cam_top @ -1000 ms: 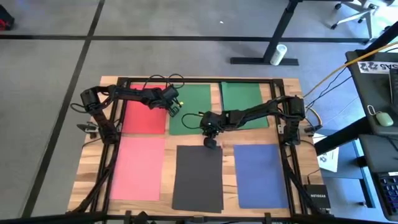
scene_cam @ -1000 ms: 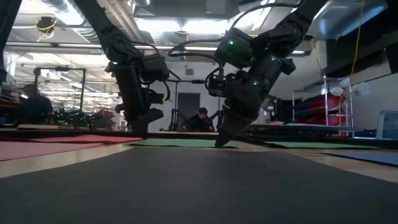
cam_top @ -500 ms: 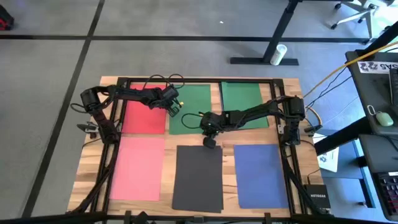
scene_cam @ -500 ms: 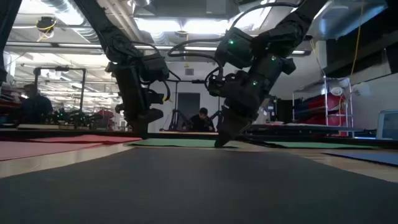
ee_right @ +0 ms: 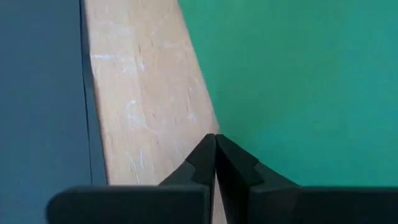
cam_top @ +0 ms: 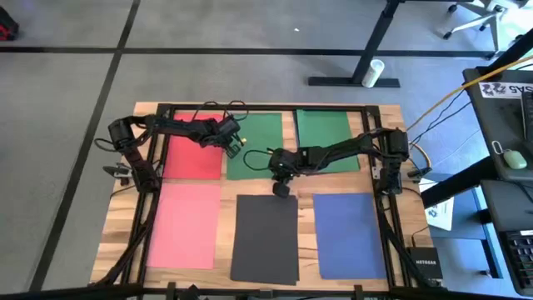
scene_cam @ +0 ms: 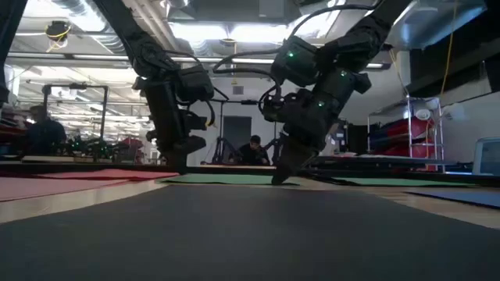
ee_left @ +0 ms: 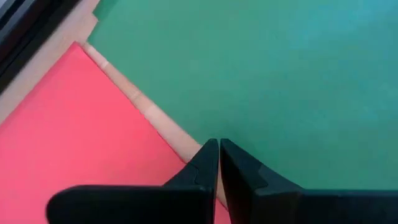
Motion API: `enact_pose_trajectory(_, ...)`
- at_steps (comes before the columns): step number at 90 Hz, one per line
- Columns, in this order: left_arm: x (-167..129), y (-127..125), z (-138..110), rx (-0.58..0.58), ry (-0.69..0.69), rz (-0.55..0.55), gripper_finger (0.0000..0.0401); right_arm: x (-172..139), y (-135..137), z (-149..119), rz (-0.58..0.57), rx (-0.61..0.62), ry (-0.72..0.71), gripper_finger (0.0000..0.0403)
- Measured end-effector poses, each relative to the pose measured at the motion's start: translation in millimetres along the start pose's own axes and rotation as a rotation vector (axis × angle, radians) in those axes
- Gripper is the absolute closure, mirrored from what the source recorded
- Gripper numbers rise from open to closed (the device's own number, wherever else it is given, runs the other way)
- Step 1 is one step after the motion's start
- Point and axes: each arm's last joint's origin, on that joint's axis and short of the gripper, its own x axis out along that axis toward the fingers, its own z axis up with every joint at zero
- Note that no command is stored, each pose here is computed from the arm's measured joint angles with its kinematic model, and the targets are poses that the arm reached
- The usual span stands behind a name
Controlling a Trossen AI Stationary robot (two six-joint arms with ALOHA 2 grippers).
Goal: Organize paper
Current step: Stack the green paper on top of the green paper, then stack the green paper on top of the green papers
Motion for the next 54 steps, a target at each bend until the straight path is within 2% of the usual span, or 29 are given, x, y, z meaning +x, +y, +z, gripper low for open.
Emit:
enact_pose_trajectory(14,-2,-6,-1,0.019,-0.003,-0.009,0.0401,-13,9,-7,0.040,-0.058,0.080,0.0403)
enact_pose_trajectory(25,-6,-15,-3,0.048,-0.005,-0.023,0.0401,-39,23,-11,0.032,-0.123,0.131,0.0403)
enact_pose_trajectory(43,-14,-36,-6,0.094,-0.030,-0.059,0.0401,-81,40,-27,-0.174,-0.206,0.224,0.0402)
enact_pose_trajectory(54,-21,-49,-9,0.117,-0.048,-0.085,0.0401,-89,44,-34,-0.317,-0.238,0.260,0.0391)
